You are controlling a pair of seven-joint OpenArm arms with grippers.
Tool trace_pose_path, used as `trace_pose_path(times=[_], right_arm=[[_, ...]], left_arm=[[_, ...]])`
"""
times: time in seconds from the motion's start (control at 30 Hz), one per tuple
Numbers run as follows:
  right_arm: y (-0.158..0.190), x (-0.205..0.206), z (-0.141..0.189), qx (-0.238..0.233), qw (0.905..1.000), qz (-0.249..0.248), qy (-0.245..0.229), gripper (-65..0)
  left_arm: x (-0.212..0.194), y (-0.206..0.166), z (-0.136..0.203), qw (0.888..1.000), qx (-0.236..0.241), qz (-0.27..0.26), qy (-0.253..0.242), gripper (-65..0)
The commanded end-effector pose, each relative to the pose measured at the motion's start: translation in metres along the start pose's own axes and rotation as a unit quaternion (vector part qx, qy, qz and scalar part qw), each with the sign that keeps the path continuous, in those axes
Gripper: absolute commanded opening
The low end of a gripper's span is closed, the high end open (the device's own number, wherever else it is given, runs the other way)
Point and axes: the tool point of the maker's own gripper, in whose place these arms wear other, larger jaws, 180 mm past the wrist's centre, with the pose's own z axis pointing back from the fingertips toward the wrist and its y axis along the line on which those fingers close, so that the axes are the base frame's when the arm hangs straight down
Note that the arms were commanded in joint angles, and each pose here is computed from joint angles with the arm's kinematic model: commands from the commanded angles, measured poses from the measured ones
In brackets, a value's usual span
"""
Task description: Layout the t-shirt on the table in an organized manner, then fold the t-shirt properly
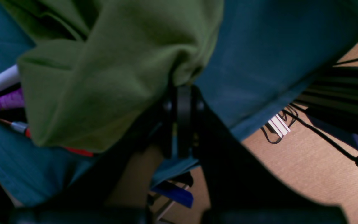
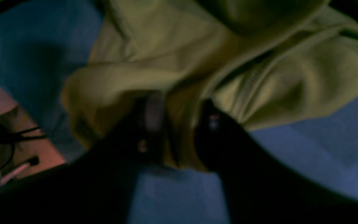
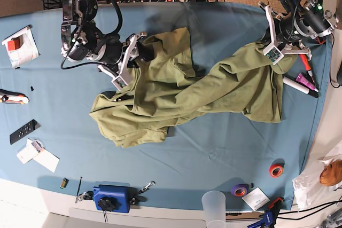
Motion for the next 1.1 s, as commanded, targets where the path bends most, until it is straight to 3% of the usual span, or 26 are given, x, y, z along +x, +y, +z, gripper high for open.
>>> trace_pose_path(times=[0.0, 0.03, 0.27, 0.53, 0.7, 0.87, 1.07], right_arm=[[0.001, 0.013, 0.002, -0.003, 0.9998, 0.005, -0.021, -59.2], [0.0, 0.012, 0.002, -0.007, 0.9998, 0.002, -0.018, -64.7], [-0.016, 0.014, 0.011, -0.03, 0.999, -0.012, -0.029, -65.0], [-0.066, 0.029, 0.063, -0.107, 0.988, -0.057, -0.096, -65.0], [-0.085, 0.016, 0.08, -0.14, 0.9834, -0.076, -0.088, -65.0], [-0.111, 0.004, 0.105, -0.187, 0.9723, -0.106, -0.092, -65.0], [-0.122, -0.031, 0.124, -0.212, 0.9708, -0.104, -0.039, -65.0]], left_arm=[[0.007, 0.003, 0.004, 1.0, 0.005, -0.007, -0.014, -65.0], [0.007, 0.003, 0.004, 1.0, 0.005, -0.008, -0.014, -65.0], [0.007, 0.003, 0.004, 1.0, 0.005, -0.007, -0.014, -65.0], [0.007, 0.003, 0.004, 1.0, 0.005, -0.007, -0.014, -65.0], [0.003, 0.003, 0.004, 1.0, 0.004, -0.007, -0.003, -65.0], [-0.008, -0.004, 0.005, 1.0, -0.015, 0.002, 0.027, -65.0], [-0.026, -0.02, 0.005, 0.998, -0.039, 0.013, 0.05, -65.0]])
